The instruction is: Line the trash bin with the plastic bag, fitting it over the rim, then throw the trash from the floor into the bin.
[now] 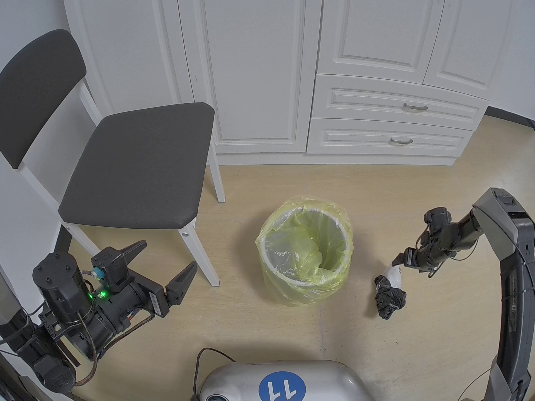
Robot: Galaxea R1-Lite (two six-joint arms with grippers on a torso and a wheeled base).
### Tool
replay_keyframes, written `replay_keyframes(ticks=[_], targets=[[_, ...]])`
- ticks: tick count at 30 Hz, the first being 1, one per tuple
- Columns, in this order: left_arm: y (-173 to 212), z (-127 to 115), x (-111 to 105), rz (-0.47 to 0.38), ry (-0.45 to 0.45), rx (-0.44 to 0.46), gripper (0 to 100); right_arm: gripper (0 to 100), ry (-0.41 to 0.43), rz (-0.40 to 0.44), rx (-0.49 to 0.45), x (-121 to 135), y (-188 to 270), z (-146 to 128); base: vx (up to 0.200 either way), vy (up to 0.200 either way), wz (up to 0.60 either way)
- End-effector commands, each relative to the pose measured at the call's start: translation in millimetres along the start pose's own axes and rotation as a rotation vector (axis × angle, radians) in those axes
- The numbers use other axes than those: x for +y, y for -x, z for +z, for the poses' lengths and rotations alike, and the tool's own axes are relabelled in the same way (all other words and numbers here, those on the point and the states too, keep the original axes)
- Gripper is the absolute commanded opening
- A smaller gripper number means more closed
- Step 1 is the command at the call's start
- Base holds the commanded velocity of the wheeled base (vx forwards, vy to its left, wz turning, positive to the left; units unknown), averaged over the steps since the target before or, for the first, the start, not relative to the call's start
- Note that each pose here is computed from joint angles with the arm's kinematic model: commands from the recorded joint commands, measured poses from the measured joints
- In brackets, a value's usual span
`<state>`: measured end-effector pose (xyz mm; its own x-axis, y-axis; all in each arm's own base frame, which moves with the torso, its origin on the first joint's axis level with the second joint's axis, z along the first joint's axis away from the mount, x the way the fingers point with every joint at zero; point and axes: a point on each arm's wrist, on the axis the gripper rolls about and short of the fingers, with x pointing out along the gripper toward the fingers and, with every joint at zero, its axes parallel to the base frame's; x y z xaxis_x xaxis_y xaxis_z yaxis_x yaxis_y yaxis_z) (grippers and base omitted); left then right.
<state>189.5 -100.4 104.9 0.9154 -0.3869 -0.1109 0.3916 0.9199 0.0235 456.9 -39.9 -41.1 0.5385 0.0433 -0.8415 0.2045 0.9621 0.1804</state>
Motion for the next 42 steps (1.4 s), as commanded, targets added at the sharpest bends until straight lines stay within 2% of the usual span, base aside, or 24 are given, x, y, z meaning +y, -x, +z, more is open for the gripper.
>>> replay_keyframes(ticks=[1, 3, 4, 6, 9, 14, 23, 29, 40, 41, 42], targets=[[-5, -5, 0, 0.0, 0.0, 0.025, 100, 100, -0.052, -0.016, -0.018, 15, -39, 11, 0.0, 0.0, 0.0], [-6, -7, -1, 0.003, -0.001, 0.032, 100, 100, -0.056, -0.055, -0.033, 15, -50, 13, 0.0, 0.0, 0.0], [-8, -7, 0, 0.004, 0.0, 0.034, 100, 100, -0.049, -0.112, -0.032, 15, -62, 10, 0.0, 0.0, 0.0], [-11, -10, -1, 0.007, 0.002, 0.046, 100, 100, -0.034, -0.165, 0.007, 16, -72, 5, 0.0, 0.0, 0.0], [-13, -14, -1, 0.009, 0.0, 0.064, 100, 100, -0.024, -0.187, 0.044, 14, -79, 4, 0.0, 0.0, 0.0], [-14, -14, 1, 0.016, 0.002, 0.065, 100, 100, 0.009, -0.22, 0.16, 12, -87, -14, 0.0, 0.0, 0.0], [-14, -13, 8, 0.036, 0.005, 0.058, 100, 100, 0.104, -0.192, 0.191, 12, -92, -20, 0.0, 0.0, 0.0], [-14, -12, 8, 0.036, 0.007, 0.053, 100, 100, 0.128, -0.154, 0.199, 16, -93, -21, 0.0, 0.0, 0.0], [-14, -12, 7, 0.034, 0.007, 0.051, 100, 100, 0.22, -0.102, 0.215, 18, -93, -22, 0.0, 0.0, 0.0], [-14, -12, 7, 0.034, 0.007, 0.051, 100, 0, 0.22, -0.102, 0.215, 18, -93, -22, 0.0, 0.0, 0.0], [-14, -12, 7, 0.034, 0.007, 0.051, 100, 0, 0.22, -0.098, 0.217, 18, -94, -23, 0.0, 0.0, 0.0]])
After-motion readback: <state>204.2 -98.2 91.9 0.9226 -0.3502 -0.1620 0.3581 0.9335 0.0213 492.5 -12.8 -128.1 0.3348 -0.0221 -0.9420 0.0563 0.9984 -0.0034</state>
